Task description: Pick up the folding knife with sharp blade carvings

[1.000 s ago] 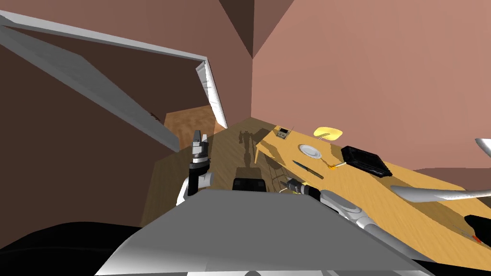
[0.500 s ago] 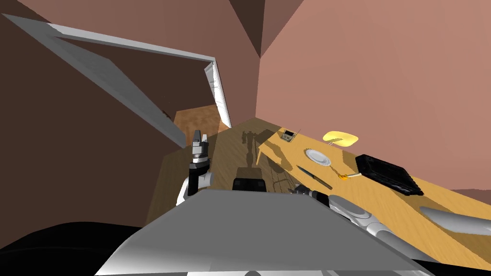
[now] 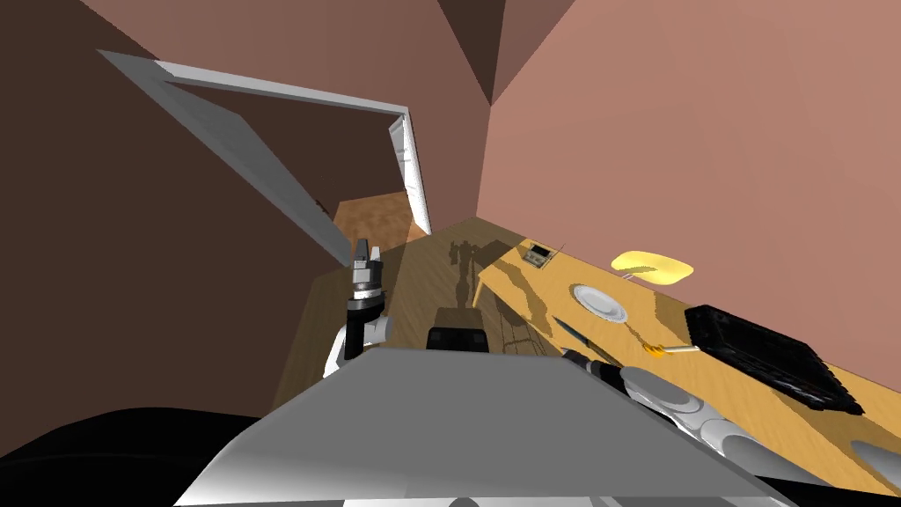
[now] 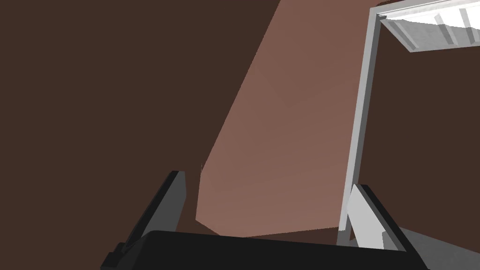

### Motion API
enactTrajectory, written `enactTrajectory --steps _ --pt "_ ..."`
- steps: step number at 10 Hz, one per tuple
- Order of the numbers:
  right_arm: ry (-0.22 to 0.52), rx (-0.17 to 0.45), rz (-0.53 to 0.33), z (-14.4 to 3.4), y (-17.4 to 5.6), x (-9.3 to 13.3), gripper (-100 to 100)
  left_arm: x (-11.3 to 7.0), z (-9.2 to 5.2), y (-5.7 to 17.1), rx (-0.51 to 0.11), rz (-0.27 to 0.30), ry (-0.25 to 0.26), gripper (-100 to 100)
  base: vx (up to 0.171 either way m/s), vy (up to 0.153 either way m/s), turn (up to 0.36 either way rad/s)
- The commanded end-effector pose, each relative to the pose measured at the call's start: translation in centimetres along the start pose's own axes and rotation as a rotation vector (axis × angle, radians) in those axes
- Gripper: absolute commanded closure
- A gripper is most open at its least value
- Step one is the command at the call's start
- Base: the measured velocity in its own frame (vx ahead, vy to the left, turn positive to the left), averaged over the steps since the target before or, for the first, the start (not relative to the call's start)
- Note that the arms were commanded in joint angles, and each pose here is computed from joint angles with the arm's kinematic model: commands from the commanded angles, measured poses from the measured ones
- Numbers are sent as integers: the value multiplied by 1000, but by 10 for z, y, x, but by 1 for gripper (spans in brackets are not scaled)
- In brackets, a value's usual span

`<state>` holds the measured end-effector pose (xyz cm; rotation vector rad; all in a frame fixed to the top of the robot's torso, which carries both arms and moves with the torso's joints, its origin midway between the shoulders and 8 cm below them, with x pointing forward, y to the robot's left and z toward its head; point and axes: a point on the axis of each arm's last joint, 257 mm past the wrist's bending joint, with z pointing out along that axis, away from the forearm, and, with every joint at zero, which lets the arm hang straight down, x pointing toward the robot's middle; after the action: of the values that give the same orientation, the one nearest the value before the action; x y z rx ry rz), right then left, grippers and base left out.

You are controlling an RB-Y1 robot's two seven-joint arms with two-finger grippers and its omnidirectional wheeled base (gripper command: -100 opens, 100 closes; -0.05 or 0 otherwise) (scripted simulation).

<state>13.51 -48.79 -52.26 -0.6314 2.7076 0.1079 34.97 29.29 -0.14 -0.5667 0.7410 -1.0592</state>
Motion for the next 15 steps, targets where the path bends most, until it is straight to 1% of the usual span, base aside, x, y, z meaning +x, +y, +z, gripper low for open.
enactTrajectory --steps 1,2,3,5,7,9,11,13,14,15 --pt "84 39 -32 -16 -20 41 -100 0 0 0 0 0 0 0 116 -95 246" --pt "132 60 -52 -24 -31 61 -100 0 0 0 0 0 0 0 115 -116 282" --pt "134 61 -51 -25 -31 63 -100 0 0 0 0 0 0 0 73 -77 94" --pt "226 97 -77 -43 -49 103 -100 0 0 0 0 0 0 0 102 -68 169" --pt "294 110 -92 -56 -54 134 -100 0 0 0 0 0 0 0 140 -117 196" --pt "294 110 -92 -56 -54 134 -100 0 0 0 0 0 0 0 44 -47 17" --pt "340 107 -98 -62 -50 157 -100 0 0 0 0 0 0 0 41 -30 106" --pt "336 109 -95 -62 -50 154 -100 0 0 0 0 0 0 0 42 -32 19" --pt "337 108 -97 -62 -50 155 0 0 0 0 0 0 0 0 0 0 0" --pt "334 112 -87 -54 -42 160 -100 0 0 0 0 0 0 0 6 -32 68"
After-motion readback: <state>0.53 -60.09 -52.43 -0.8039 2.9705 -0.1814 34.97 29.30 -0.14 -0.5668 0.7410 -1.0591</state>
